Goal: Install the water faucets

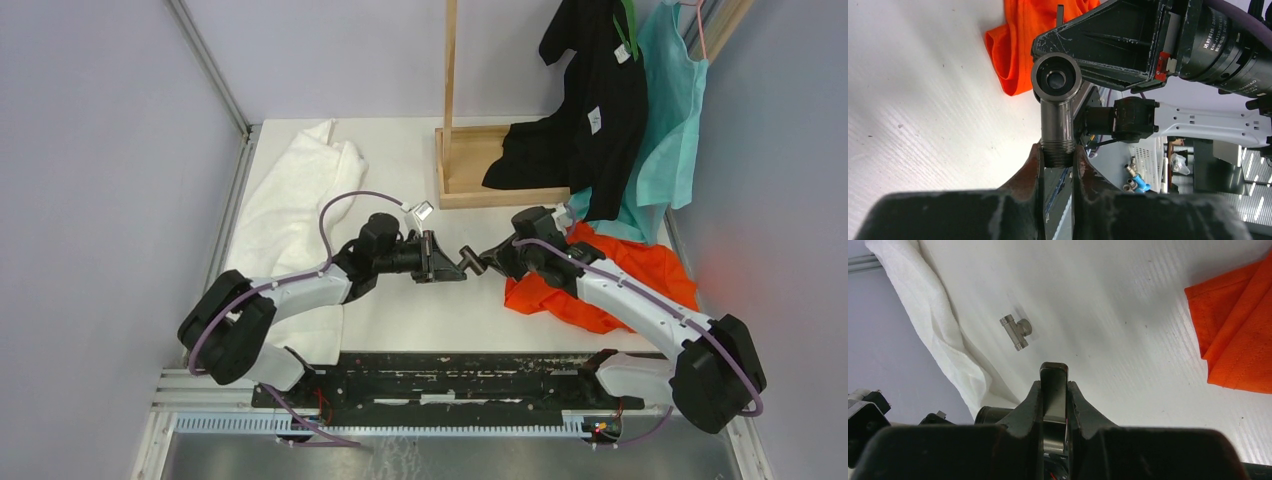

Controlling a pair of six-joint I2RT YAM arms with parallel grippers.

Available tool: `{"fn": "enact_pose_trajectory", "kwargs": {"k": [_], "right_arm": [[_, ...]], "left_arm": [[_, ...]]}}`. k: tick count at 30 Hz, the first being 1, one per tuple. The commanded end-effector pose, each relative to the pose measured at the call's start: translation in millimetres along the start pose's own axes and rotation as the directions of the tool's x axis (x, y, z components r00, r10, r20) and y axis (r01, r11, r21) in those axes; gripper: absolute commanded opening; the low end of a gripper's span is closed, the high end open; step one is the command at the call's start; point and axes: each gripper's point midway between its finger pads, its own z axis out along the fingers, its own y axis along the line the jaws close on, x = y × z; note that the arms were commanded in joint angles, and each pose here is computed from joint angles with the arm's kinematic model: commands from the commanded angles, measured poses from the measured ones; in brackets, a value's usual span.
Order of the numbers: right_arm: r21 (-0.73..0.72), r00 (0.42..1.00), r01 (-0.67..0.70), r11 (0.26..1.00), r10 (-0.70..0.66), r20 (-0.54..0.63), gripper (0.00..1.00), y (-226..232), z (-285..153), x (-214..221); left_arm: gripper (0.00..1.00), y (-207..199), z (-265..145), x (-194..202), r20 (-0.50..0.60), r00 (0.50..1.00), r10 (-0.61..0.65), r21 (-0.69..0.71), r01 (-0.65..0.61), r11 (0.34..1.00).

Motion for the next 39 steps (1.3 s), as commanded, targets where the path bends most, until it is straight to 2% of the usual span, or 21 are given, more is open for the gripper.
{"fn": "enact_pose_trajectory", "kwargs": {"k": [1, 3, 4, 5, 7, 8, 11, 14, 17, 19, 21, 24, 29, 32, 36, 39], "right_arm": [[-0.103, 0.999, 0.001, 0.995, -0.004, -0.034, 0.00, 27, -3, 4], [-0.118, 0.997, 0.038, 0.992, -0.046, -0.062, 0.04, 25, -3, 10], [-0.140, 0.994, 0.070, 0.988, -0.081, -0.075, 0.13, 26, -5, 13], [-0.164, 0.989, 0.102, 0.981, -0.118, -0.092, 0.26, 27, -8, 17], [-0.225, 0.974, 0.185, 0.957, -0.209, -0.088, 0.61, 31, -16, 19], [-0.242, 0.963, 0.233, 0.942, -0.258, -0.078, 0.70, 30, -22, 19], [-0.281, 0.897, 0.424, 0.861, -0.442, 0.002, 0.85, 30, -47, 10], [-0.331, 0.771, 0.621, 0.711, -0.630, 0.093, 0.98, 33, -80, 5], [-0.471, 0.652, 0.717, 0.514, -0.733, 0.192, 1.00, 49, -124, 17], [-0.563, 0.603, 0.735, 0.378, -0.744, 0.288, 1.00, 63, -153, 26], [-0.596, 0.560, 0.751, 0.282, -0.750, 0.351, 1.00, 69, -172, 31], [-0.648, 0.495, 0.740, 0.179, -0.797, 0.346, 1.00, 73, -183, 45], [-0.766, 0.480, 0.638, 0.071, -0.815, 0.325, 1.00, 83, -192, 68], [-0.789, 0.487, 0.610, 0.071, -0.819, 0.303, 1.00, 82, -185, 73], [-0.805, 0.524, 0.586, 0.098, -0.803, 0.284, 1.00, 85, -171, 74], [-0.868, 0.528, 0.493, 0.055, -0.812, 0.248, 0.97, 88, -172, 87]], "left_arm": [[0.03, -16, 9, -17, 0.028, 0.999, 0.027, 0.044, -0.028, 0.999], [0.03, -18, 9, -17, 0.026, 0.999, 0.032, 0.055, -0.034, 0.998], [0.03, -20, 9, -17, 0.024, 0.999, 0.042, 0.061, -0.044, 0.997], [0.03, -22, 8, -17, 0.020, 0.998, 0.058, 0.066, -0.059, 0.996], [0.03, -27, 5, -16, -0.003, 0.995, 0.105, 0.078, -0.104, 0.992], [0.03, -29, 3, -15, -0.024, 0.990, 0.136, 0.086, -0.133, 0.987], [0.03, -31, -9, -13, -0.091, 0.972, 0.218, 0.098, -0.209, 0.973], [0.03, -43, -24, -10, -0.129, 0.951, 0.280, 0.165, -0.258, 0.952], [0.03, -55, -37, 4, -0.197, 0.908, 0.370, 0.251, -0.318, 0.914], [0.03, -65, -47, 8, -0.224, 0.866, 0.448, 0.297, -0.377, 0.877], [0.03, -74, -57, 10, -0.234, 0.825, 0.515, 0.334, -0.429, 0.839], [0.03, -86, -68, 9, -0.216, 0.782, 0.585, 0.360, -0.493, 0.792], [0.03, -104, -77, 8, -0.185, 0.761, 0.622, 0.414, -0.514, 0.751], [0.03, -107, -79, 8, -0.182, 0.761, 0.623, 0.423, -0.512, 0.748], [0.03, -117, -84, 10, -0.166, 0.749, 0.642, 0.464, -0.515, 0.721], [0.03, -123, -86, 8, -0.150, 0.738, 0.658, 0.472, -0.531, 0.704]]}}
